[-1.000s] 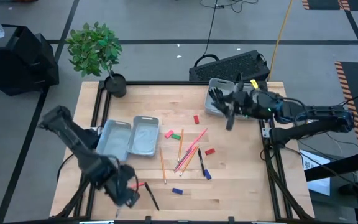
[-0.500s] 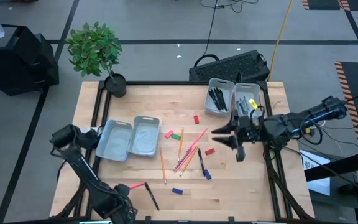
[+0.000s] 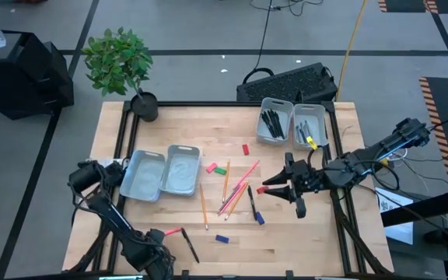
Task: Sort crayons/erasers/pens/pencils in bins
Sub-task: Put the gray crayon into the top right gray bin
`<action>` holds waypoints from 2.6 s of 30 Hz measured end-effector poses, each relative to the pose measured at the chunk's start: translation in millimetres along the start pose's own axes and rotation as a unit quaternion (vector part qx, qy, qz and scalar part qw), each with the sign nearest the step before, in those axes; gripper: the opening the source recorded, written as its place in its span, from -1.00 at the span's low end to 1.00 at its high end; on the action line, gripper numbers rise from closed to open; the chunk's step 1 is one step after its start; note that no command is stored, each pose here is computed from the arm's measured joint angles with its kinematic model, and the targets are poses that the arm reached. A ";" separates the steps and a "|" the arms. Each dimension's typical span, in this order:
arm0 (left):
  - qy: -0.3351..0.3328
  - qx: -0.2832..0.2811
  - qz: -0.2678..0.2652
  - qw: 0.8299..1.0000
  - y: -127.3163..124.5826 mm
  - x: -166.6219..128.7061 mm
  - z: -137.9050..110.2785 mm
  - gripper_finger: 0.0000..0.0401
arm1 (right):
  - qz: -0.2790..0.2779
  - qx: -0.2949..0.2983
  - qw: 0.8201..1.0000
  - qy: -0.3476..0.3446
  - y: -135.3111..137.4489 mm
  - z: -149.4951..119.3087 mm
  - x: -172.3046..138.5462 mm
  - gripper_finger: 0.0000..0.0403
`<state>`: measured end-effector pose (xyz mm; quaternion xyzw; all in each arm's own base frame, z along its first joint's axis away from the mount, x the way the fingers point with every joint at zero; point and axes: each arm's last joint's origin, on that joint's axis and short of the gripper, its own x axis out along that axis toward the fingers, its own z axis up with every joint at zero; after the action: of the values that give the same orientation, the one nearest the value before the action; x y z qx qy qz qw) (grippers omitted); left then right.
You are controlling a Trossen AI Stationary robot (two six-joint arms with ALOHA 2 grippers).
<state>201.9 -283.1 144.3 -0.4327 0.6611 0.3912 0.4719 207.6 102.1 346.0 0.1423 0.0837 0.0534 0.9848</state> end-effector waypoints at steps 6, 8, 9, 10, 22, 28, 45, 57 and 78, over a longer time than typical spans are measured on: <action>0.009 -0.051 -0.005 0.999 4.1 10.4 6.3 -0.01 | 0.006 -0.006 1.000 0.001 2.2 -0.3 -1.5 -0.48; 0.007 -0.056 -0.005 0.998 4.5 11.4 6.9 -0.04 | 0.006 -0.012 1.000 0.001 2.1 -0.5 -1.4 -0.48; 0.006 -0.057 -0.006 0.998 4.3 11.6 7.0 -0.09 | 0.006 -0.014 1.000 0.001 2.2 -0.5 -1.4 -0.48; 0.006 -0.057 -0.007 0.998 3.9 11.8 7.1 -0.15 | 0.006 -0.014 1.000 0.001 2.2 -0.4 -1.5 -0.48; -0.017 -0.044 -0.031 0.998 0.5 11.8 10.3 -0.91 | 0.008 -0.014 1.000 0.001 2.2 -0.4 -1.5 -0.48; -0.016 -0.025 -0.032 0.999 -3.3 10.2 14.6 -0.80 | 0.008 -0.014 1.000 0.001 2.2 -0.4 -1.5 -0.48; -0.061 0.039 -0.088 0.993 5.4 -21.6 18.1 -0.86 | 0.061 0.029 0.997 0.027 7.5 -3.2 -2.8 -0.48; -0.234 0.147 -0.284 0.918 4.0 -93.4 36.2 -0.85 | 0.039 0.016 0.994 0.097 16.4 -45.5 18.0 -0.48; -0.640 0.395 -0.376 0.542 -68.5 -200.7 101.3 -0.85 | -0.010 -0.038 0.993 -0.110 40.1 -55.8 54.7 -0.22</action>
<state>331.4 -170.5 304.9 -0.0460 0.0482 0.0504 0.9965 247.9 162.5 296.7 0.1094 -0.0255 0.0310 0.9932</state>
